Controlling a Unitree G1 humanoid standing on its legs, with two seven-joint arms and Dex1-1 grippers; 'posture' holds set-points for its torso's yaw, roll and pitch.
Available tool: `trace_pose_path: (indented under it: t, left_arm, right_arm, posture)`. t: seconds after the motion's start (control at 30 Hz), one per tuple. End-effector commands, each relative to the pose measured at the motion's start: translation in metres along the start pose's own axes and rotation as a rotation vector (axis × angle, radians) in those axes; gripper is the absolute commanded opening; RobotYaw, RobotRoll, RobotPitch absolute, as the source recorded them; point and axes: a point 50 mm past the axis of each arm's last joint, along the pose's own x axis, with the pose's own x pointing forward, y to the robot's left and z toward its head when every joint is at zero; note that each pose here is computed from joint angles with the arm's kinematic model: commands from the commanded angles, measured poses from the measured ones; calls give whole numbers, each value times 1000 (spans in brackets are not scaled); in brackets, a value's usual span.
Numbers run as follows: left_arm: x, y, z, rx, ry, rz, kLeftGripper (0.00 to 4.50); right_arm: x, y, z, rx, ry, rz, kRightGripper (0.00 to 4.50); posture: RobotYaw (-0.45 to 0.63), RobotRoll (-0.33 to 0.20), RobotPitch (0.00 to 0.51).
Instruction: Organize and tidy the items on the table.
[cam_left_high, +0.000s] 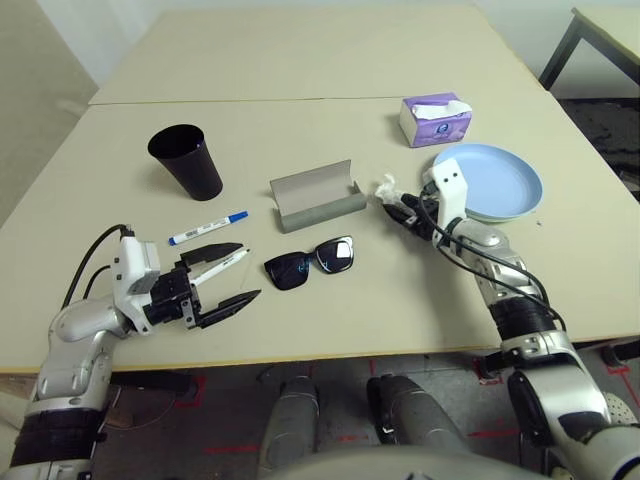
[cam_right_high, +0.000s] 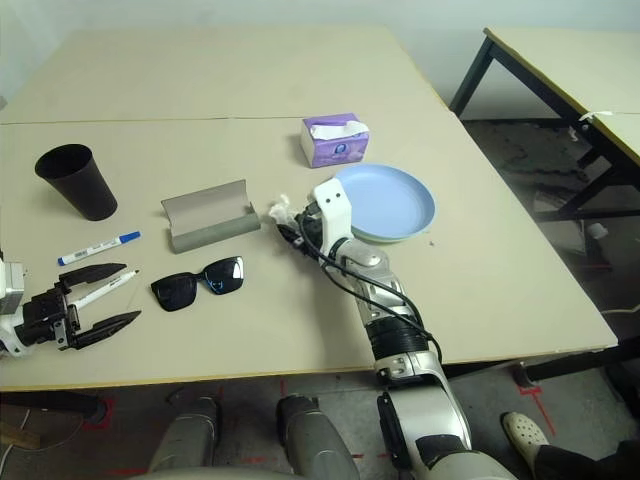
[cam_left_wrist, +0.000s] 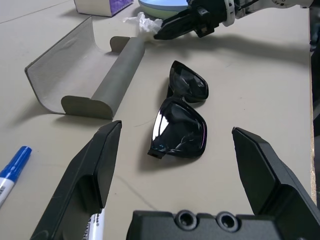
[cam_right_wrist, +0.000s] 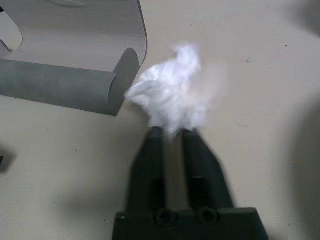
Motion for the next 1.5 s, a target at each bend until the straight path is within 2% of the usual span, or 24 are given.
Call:
trace_pose_path:
  t: [0.03, 0.37, 0.77, 1.5]
  left_arm:
    - [6, -3, -2, -9, 8, -22, 4500]
    - [11, -2, -10, -24, 1, -35, 4500]
    - [12, 2, -18, -29, -1, -30, 4500]
    - [18, 27, -8, 53, -24, -4, 4500]
  right_arm:
    - [-5, -1, -1, -4, -4, -1, 32]
    - [-21, -24, 27, -44, -53, -67, 32]
    - [-21, -33, 69, -77, -141, -98, 32]
    - [-21, -28, 59, -46, -127, -105, 32]
  posture:
    - [5, 0, 155]
    - [-22, 0, 151]
    - [-36, 0, 141]
    - [-45, 0, 130]
